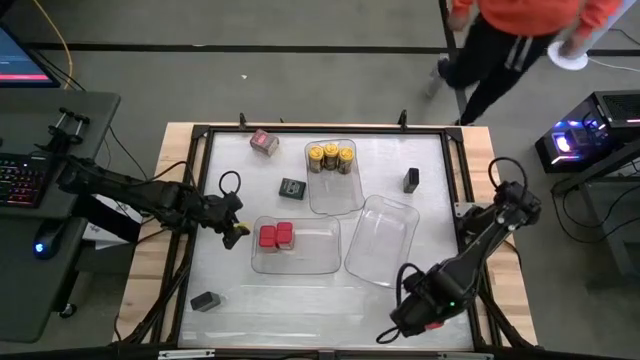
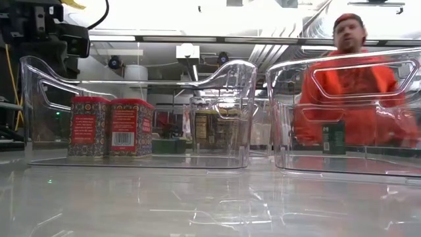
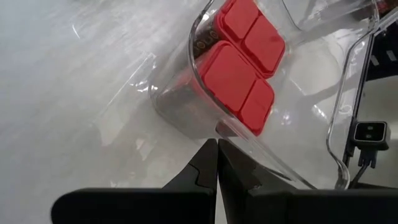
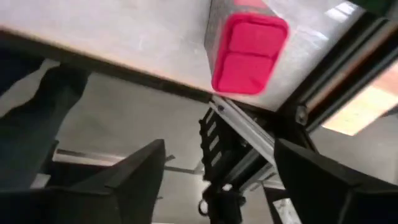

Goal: Sort spices by type
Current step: Put the bottom red seasoning can into the left transparent bin

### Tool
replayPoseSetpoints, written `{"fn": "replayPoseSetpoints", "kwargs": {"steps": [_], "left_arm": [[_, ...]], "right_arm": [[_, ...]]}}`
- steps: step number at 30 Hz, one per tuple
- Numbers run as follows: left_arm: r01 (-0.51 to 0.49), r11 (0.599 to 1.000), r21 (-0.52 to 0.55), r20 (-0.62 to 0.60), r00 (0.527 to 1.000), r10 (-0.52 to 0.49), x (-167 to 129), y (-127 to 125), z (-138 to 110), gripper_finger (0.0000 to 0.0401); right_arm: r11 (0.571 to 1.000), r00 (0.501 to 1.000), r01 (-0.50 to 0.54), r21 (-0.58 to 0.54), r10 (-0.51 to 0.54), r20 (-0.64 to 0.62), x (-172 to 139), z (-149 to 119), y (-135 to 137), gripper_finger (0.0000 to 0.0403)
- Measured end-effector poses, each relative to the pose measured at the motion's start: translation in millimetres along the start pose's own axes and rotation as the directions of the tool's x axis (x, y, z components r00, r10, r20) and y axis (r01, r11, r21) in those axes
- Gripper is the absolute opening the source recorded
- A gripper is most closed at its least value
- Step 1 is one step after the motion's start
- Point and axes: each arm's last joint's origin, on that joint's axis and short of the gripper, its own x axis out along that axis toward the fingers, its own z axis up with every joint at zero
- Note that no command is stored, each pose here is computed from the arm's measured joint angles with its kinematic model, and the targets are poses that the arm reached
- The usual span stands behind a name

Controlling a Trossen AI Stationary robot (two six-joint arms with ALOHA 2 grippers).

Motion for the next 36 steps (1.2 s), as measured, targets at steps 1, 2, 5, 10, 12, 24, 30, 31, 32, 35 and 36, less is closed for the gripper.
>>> {"fn": "replayPoseSetpoints", "kwargs": {"steps": [1,2,5,10,12,24,30,31,32,35,36], "left_arm": [[0.000,1.000,-0.004,0.000,1.000,0.000,0.0,0.0,0.0,0.0000],[0.001,1.000,-0.007,-0.001,1.000,-0.001,0.0,0.0,0.0,0.0000],[0.009,1.000,-0.025,-0.011,1.000,-0.009,0.0,-0.3,-0.3,0.0000],[0.023,0.999,-0.028,-0.027,0.999,-0.023,0.0,-0.8,-0.7,0.0000],[0.023,0.999,-0.034,-0.028,0.999,-0.024,0.0,-0.8,-0.7,0.0000],[0.032,0.998,-0.061,-0.042,0.998,-0.035,0.0,-1.1,-1.2,0.0000],[0.031,0.996,-0.078,-0.042,0.999,-0.035,0.0,-1.1,-1.2,0.0000],[0.031,0.996,-0.078,-0.042,0.999,-0.035,0.0,-1.1,-1.2,0.0000],[0.031,0.996,-0.078,-0.042,0.999,-0.035,0.0,-1.1,-1.2,0.0000],[0.031,0.996,-0.078,-0.043,0.999,-0.034,0.0,-1.0,-1.2,0.0000],[0.030,0.996,-0.078,-0.042,0.999,-0.034,0.0,-1.0,-1.2,0.0000]], "right_arm": [[1.000,1.000,0.009,0.011,-0.009,0.001,7.6,3.4,-0.3,0.0307],[0.999,1.000,0.029,0.021,-0.029,0.004,13.7,7.0,-1.8,0.0312],[0.998,0.998,0.049,0.036,-0.050,0.042,26.7,15.9,-5.4,0.0316],[0.998,0.997,0.059,0.022,-0.060,0.049,44.5,25.8,-8.4,0.0316],[0.996,0.995,0.085,0.026,-0.086,0.051,49.7,27.6,-11.9,0.0316],[0.999,0.998,0.051,0.015,-0.051,0.041,68.2,37.0,-24.6,0.0316],[1.000,1.000,0.007,-0.008,-0.007,0.018,87.4,47.6,-25.6,0.0316],[1.000,1.000,-0.007,-0.013,0.007,0.012,89.8,49.0,-25.0,0.0315],[1.000,1.000,-0.019,-0.017,0.019,0.006,91.5,50.3,-24.3,0.0312],[1.000,1.000,-0.012,-0.014,0.012,-0.004,91.9,51.4,-24.7,0.0279],[1.000,1.000,0.000,-0.020,0.000,-0.010,89.8,50.1,-24.9,0.0258]]}}
